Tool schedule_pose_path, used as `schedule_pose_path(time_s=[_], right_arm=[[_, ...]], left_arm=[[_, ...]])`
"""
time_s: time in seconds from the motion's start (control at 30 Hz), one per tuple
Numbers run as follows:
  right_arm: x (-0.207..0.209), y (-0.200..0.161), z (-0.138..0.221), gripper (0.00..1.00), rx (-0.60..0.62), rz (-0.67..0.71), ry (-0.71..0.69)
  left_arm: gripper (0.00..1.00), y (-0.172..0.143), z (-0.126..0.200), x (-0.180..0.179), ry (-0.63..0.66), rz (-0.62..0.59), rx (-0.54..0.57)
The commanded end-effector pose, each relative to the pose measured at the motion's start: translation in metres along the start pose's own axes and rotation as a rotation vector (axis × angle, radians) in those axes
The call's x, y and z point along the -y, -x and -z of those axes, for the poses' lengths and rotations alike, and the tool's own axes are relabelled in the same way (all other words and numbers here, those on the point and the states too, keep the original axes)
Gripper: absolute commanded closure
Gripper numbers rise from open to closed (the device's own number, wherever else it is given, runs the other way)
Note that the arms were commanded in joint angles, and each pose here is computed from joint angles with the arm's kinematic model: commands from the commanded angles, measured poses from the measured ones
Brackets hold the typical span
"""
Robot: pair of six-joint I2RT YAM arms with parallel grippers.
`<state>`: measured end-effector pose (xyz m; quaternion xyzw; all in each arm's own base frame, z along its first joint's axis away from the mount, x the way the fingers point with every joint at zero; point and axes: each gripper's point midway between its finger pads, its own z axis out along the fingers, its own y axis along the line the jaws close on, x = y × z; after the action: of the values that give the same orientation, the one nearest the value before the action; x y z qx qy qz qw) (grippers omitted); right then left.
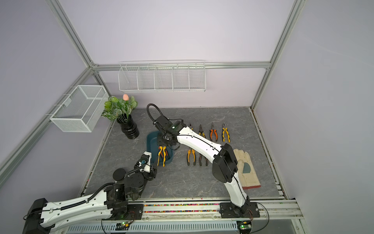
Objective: Take the pliers out of the storage box
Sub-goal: Pick up the pliers from the storage box, then place the pliers at the center of the board.
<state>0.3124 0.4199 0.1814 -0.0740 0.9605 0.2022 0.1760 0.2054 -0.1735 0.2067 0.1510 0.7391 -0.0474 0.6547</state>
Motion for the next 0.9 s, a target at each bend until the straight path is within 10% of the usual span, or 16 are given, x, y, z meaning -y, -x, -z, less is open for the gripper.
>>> schedule_pose_path(time_s=[0.0, 0.4, 0.87], right_arm=[[0.0, 0.015, 0.008, 0.93, 0.058, 0.033, -0.017], [0.04, 0.008, 0.102, 0.93, 0.206, 0.1, -0.085], [0.219, -0.057, 0.156, 0.93, 0.109, -0.014, -0.248]], left_arm=[[0.45, 0.012, 0.003, -0.005, 0.005, 0.036, 0.004], [0.45, 0.008, 0.011, -0.03, 0.086, 0.083, 0.003], [0.45, 0.003, 0.012, -0.032, 0.094, 0.093, -0.011]])
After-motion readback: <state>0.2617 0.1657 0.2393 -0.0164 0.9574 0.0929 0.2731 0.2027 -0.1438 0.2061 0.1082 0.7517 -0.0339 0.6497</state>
